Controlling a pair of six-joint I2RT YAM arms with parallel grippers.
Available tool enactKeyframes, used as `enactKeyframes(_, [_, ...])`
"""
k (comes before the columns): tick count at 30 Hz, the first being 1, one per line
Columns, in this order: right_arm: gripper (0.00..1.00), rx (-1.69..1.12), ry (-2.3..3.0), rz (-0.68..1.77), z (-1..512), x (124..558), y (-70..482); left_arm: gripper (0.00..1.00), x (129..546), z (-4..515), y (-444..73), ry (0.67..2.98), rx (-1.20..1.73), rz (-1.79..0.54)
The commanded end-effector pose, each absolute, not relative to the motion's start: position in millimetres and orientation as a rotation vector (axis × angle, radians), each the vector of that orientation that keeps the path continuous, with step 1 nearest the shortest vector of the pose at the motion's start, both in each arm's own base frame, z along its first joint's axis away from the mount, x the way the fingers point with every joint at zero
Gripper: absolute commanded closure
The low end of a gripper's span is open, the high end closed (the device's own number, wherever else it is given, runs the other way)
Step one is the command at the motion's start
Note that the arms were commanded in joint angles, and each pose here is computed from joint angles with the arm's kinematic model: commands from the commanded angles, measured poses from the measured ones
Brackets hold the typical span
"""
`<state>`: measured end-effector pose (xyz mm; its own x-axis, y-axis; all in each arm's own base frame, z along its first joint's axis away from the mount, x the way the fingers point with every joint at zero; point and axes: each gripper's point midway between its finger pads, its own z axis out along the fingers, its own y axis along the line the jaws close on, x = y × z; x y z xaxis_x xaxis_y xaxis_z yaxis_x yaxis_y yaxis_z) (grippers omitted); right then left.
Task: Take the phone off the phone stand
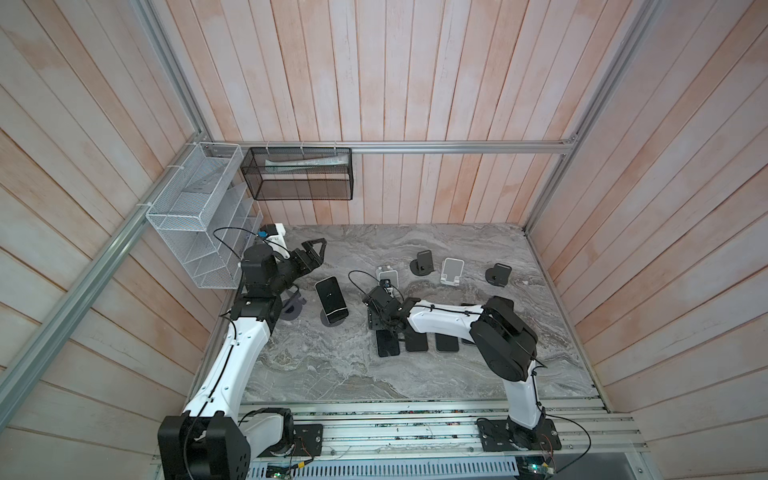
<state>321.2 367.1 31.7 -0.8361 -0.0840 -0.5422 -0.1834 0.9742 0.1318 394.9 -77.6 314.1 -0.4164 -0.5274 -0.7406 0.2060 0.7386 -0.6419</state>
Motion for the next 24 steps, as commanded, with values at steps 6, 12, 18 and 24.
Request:
enactKeyframes(6, [0.33, -0.163, 2.599, 0.158, 6, 324, 346, 0.05, 398, 306, -76, 1.842, -0.256, -0.820])
enactKeyframes(12, [0.28, -0.137, 2.607, 0.133, -3, 322, 338, 0.05, 399, 305, -76, 1.845, -0.256, -0.815])
enactKeyframes(18, [0.25, -0.115, 2.613, 0.111, -6, 321, 333, 0.05, 399, 304, -75, 1.845, -0.258, -0.814])
enactKeyframes(24, [0.23, -0.114, 2.643, 0.077, -17, 318, 333, 0.05, 399, 305, -74, 1.842, -0.261, -0.804])
